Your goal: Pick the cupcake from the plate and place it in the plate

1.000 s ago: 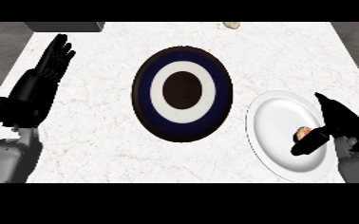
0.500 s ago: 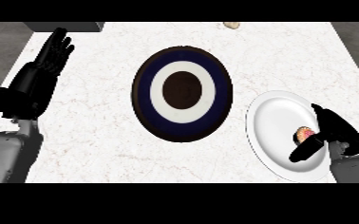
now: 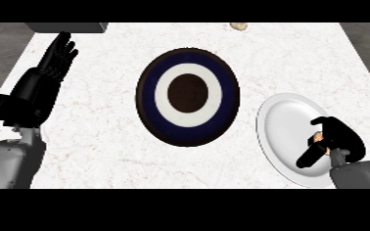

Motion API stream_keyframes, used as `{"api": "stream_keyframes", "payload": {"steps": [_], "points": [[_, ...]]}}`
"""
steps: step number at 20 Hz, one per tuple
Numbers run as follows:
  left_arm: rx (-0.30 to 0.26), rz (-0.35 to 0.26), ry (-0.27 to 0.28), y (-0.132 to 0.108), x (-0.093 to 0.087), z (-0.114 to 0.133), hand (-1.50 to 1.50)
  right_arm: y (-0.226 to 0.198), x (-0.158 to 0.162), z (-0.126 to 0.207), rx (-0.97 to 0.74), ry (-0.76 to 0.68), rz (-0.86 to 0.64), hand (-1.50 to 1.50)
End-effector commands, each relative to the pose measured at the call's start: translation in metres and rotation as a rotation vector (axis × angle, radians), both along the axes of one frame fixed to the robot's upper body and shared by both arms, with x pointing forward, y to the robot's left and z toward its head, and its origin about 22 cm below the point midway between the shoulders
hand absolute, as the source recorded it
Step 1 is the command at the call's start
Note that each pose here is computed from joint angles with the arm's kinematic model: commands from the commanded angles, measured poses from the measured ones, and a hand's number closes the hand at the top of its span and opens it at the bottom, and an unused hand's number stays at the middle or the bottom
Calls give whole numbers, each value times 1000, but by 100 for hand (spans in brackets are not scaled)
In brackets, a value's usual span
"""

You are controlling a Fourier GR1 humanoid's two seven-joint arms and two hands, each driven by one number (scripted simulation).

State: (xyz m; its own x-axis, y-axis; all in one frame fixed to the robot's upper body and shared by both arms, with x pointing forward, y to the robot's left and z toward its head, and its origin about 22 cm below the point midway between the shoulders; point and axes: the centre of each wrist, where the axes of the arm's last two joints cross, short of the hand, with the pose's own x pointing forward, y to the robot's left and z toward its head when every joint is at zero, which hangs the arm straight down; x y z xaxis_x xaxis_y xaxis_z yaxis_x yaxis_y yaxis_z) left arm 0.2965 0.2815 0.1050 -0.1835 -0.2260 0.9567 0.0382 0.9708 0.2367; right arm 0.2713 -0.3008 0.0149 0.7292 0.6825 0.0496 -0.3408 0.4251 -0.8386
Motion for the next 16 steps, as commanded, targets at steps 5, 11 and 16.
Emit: {"api": "stream_keyframes", "payload": {"steps": [5,11,16], "points": [[-16,4,-11,-4,5,2,0,-17,-27,-35,-134,-213,128,150],[-7,34,11,9,0,6,0,-66,-101,-62,-140,-416,247,150],[-3,35,-4,-13,5,-3,0,-65,-108,-34,-193,-609,282,150]]}}
